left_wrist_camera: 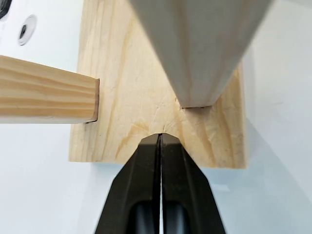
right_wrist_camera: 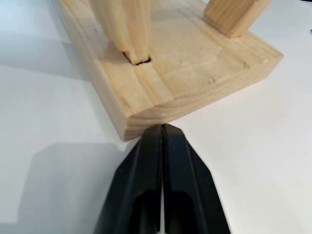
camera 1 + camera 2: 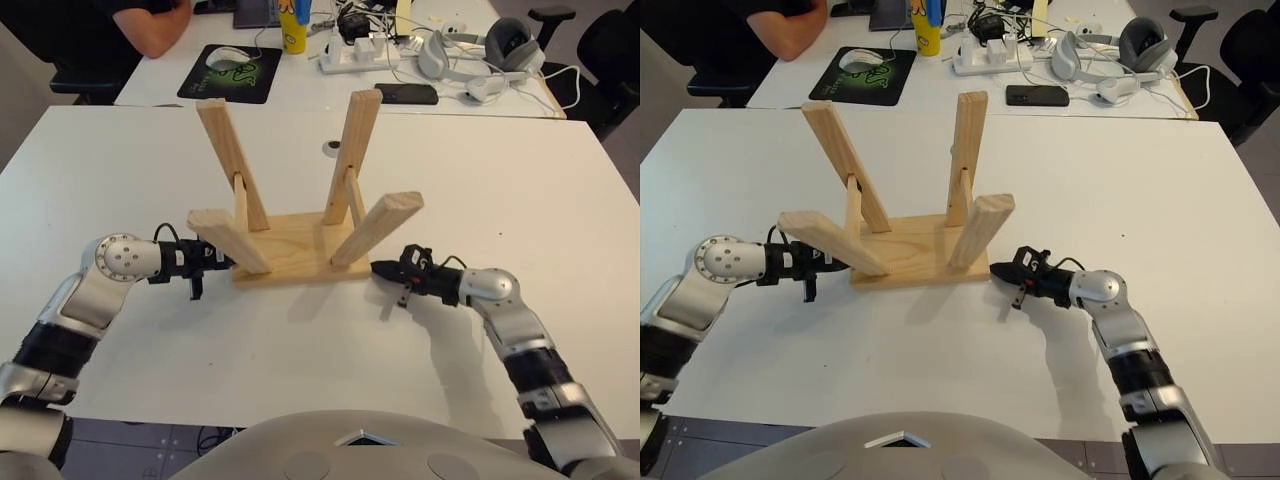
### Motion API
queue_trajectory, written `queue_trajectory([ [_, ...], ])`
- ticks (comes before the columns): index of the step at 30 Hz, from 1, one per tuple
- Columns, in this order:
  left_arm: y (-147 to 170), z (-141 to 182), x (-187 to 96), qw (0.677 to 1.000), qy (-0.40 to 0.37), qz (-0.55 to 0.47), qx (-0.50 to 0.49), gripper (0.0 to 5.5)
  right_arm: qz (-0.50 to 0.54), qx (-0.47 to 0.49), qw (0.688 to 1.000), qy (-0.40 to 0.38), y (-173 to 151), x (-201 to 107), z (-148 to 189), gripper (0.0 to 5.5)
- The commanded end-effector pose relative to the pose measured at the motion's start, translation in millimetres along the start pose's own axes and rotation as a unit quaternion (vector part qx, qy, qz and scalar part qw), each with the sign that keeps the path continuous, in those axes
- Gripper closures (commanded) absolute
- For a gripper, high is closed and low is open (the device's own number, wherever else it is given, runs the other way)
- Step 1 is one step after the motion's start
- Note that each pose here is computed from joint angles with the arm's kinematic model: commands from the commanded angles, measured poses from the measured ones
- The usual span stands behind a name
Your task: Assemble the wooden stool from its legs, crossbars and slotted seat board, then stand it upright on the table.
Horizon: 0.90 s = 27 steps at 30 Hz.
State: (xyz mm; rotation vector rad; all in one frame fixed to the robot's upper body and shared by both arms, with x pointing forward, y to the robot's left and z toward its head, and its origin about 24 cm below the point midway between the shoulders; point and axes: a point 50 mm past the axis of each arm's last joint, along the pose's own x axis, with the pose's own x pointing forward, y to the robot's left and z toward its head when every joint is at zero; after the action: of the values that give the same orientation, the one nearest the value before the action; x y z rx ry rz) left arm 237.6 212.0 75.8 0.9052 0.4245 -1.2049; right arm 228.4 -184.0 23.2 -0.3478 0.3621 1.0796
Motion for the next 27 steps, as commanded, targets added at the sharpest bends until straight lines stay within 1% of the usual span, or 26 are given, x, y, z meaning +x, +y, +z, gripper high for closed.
queue_trajectory([
  [1, -49.1, 21.7, 14.2, 0.992, -0.056, -0.097, -0.051, 5.5, 0.058, 0.034, 0.997, -0.023, 39.6, 1.6, 9.5, 5.49],
  [4, -46.6, 20.2, 11.7, 0.993, -0.052, -0.082, -0.061, 5.5, 0.062, 0.047, 0.997, -0.019, 49.9, -8.8, 16.1, 5.49],
  [8, -29.9, 10.6, 9.9, 0.997, -0.035, -0.034, -0.063, 5.5, 0.094, 0.066, 0.993, -0.021, 70.3, -16.1, 28.3, 5.49],
  [11, -27.8, 11.1, 8.0, 0.997, -0.041, -0.02, -0.069, 5.5, 0.104, 0.08, 0.991, -0.008, 78.0, -23.2, 28.0, 5.49],
  [14, -29.5, 15.4, -0.4, 0.993, -0.057, -0.046, -0.093, 5.5, 0.087, 0.076, 0.993, 0.016, 73.7, -29.3, 20.2, 5.49],
  [18, -15.3, 13.0, -14.6, 0.991, -0.057, -0.038, -0.117, 5.5, 0.053, 0.054, 0.997, 0.034, 62.6, -32.0, 13.9, 5.49],
  [24, 11.6, 8.9, -37.7, 0.985, -0.069, 0.021, -0.155, 5.5, 0.05, 0.066, 0.996, 0.027, 67.8, -33.6, 9.1, 5.49],
  [25, 12.4, 7.7, -39.2, 0.984, -0.07, 0.026, -0.16, 5.5, 0.05, 0.064, 0.996, 0.029, 68.2, -33.8, 8.7, 5.49],
  [27, 4.3, 4.0, -39.0, 0.985, -0.058, 0.008, -0.164, 5.5, 0.049, 0.062, 0.997, 0.028, 67.3, -34.5, 9.3, 5.49],
])
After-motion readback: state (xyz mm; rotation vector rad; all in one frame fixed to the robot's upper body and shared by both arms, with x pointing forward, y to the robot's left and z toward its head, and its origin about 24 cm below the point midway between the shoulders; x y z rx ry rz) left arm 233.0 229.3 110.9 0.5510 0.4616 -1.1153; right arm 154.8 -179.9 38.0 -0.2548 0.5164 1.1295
